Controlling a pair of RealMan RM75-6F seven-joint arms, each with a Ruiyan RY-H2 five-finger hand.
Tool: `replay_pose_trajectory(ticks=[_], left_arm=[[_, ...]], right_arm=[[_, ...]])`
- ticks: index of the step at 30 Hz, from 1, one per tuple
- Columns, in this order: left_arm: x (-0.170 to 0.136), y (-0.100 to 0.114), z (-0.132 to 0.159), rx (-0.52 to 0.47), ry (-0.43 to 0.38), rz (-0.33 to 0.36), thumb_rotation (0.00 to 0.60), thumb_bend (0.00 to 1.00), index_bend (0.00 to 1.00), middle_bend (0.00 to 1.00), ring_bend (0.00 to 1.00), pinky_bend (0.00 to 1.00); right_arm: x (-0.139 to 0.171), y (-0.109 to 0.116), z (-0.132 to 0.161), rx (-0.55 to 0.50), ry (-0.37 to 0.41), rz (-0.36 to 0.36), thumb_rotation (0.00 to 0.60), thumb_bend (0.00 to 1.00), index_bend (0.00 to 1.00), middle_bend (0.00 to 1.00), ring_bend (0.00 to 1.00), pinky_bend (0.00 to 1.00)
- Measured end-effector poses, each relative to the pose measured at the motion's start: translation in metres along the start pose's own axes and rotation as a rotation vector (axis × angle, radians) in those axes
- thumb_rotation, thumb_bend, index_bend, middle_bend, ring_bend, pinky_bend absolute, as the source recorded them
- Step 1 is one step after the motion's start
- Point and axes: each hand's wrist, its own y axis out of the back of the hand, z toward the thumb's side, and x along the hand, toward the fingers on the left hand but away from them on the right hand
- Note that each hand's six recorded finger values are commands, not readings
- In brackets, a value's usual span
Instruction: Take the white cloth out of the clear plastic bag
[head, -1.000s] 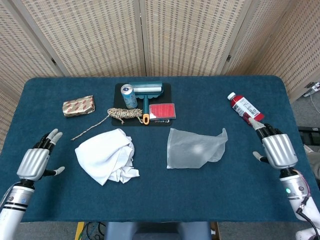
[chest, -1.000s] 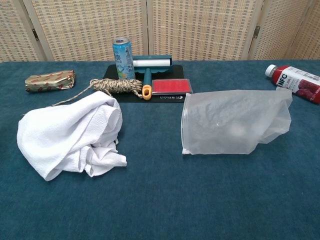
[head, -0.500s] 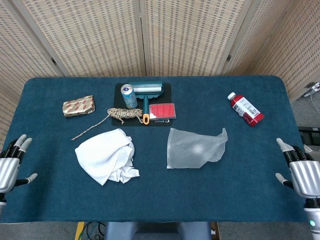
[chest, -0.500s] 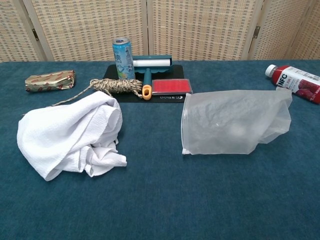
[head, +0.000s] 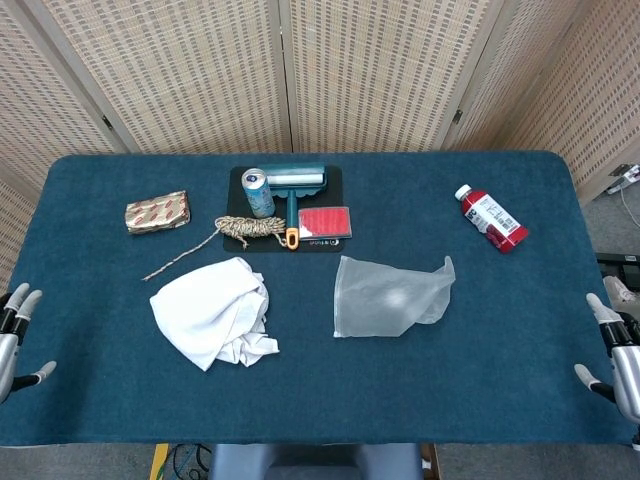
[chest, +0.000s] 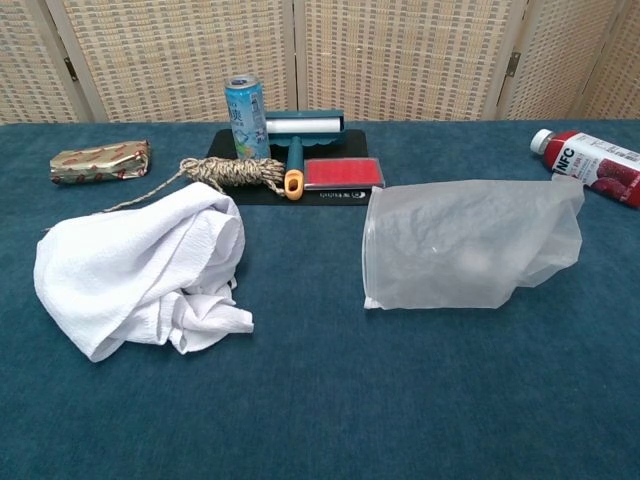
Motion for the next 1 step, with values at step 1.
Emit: replay_pose_trajectory(ticks=[1], left_arm=[[0.0001, -0.0009, 0.0008, -0.001, 0.0, -0.002, 0.6, 0.07, 0.0, 0.0, 0.0, 0.21]], right_arm=[[-0.0005, -0.0005, -0.0006, 0.0, 0.0, 0.001, 0.6, 0.0, 0.1, 0.25, 0.2, 0.44]])
